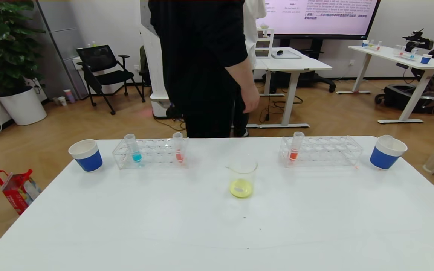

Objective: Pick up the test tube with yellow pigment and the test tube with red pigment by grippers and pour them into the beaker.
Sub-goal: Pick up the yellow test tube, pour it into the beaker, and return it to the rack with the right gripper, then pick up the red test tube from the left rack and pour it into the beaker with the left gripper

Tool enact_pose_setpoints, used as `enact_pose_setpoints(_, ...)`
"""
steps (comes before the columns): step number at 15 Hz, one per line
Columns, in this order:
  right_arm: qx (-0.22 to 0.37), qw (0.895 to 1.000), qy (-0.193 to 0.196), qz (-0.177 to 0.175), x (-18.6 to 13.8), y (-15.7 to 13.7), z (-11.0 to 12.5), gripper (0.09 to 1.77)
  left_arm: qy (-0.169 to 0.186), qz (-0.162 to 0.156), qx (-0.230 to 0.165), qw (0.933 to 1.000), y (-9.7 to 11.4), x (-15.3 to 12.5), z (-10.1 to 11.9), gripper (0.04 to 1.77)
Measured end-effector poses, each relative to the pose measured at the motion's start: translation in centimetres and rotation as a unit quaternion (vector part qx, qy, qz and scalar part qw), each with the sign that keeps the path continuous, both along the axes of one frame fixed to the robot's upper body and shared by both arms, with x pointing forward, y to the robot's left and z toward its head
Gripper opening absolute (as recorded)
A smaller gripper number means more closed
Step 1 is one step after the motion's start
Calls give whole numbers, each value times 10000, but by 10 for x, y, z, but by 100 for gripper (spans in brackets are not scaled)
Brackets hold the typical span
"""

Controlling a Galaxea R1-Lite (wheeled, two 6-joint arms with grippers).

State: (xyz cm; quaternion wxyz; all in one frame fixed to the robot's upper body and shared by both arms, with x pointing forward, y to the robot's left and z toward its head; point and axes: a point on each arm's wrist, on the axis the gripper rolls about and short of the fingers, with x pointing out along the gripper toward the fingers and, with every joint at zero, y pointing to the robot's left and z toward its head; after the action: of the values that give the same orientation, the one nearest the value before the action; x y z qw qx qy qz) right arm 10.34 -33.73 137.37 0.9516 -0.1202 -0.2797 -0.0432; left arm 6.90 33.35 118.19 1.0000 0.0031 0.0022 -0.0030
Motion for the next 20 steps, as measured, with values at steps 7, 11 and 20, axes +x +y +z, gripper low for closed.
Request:
enact_pose_setpoints(7, -114, 9985, 445, -292, -65, -2, -68, 174, 0, 0, 0, 10000, 0, 0, 0, 175)
enact_pose_setpoints(11, 145, 9976, 660, -145, -59, -1, -114, 174, 0, 0, 0, 10000, 0, 0, 0, 175)
enact_pose_setpoints(20, 480, 9586, 2776, 425, -34, 1, -190, 174, 0, -2, 0, 10000, 0, 0, 0, 175)
